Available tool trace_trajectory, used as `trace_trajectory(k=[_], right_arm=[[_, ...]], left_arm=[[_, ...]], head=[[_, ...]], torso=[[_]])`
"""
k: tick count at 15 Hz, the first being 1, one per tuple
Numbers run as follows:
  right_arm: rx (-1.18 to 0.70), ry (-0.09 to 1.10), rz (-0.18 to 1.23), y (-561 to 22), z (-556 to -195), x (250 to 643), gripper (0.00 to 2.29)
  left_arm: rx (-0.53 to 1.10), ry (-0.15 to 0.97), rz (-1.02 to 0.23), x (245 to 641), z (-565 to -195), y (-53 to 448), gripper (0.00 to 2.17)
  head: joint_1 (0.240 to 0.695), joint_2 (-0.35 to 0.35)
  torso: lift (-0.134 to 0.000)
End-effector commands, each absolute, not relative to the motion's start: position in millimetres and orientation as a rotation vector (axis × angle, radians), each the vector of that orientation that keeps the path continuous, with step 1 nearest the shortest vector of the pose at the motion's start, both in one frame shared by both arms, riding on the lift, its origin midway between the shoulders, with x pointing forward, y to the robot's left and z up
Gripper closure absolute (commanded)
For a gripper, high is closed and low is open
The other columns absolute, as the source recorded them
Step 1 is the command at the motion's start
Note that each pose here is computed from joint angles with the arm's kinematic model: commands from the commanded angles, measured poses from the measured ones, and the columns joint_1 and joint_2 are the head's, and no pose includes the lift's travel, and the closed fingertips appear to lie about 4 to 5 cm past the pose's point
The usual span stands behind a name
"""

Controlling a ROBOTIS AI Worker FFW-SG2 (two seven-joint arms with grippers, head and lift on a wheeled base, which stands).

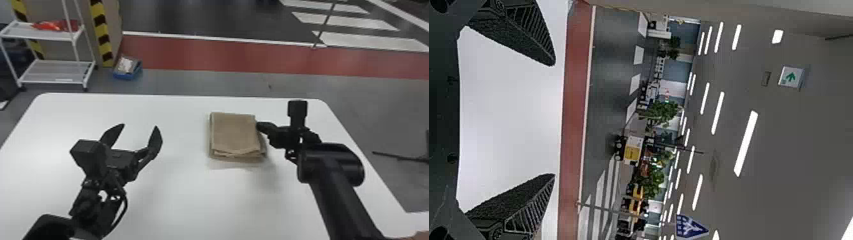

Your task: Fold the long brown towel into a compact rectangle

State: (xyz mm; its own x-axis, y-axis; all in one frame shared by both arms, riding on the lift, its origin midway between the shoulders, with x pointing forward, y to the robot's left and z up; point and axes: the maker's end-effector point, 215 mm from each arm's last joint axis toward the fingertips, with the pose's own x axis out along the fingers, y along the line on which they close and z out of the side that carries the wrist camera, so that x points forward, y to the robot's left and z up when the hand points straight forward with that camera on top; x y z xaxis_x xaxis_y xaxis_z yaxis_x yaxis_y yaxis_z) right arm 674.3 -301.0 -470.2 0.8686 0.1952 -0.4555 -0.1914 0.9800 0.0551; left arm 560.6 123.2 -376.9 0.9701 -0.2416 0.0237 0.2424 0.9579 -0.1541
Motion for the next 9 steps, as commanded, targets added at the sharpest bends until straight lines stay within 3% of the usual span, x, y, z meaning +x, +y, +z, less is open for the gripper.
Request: trace_trajectory(k=[1, 9], right_arm=[[-0.002, 0.466, 0.232, -283.9, -467.9, 676.3, 2.20], [-0.037, 0.445, 0.293, -253.4, -462.6, 681.4, 2.20]], left_arm=[[-0.156, -0.004, -0.245, 560.3, -377.5, 123.7, 0.08], [-0.160, -0.006, -0.245, 560.8, -376.4, 124.6, 0.08]], head=[[0.695, -0.159], [0.695, -0.122]], torso=[[-0.094], [-0.094]])
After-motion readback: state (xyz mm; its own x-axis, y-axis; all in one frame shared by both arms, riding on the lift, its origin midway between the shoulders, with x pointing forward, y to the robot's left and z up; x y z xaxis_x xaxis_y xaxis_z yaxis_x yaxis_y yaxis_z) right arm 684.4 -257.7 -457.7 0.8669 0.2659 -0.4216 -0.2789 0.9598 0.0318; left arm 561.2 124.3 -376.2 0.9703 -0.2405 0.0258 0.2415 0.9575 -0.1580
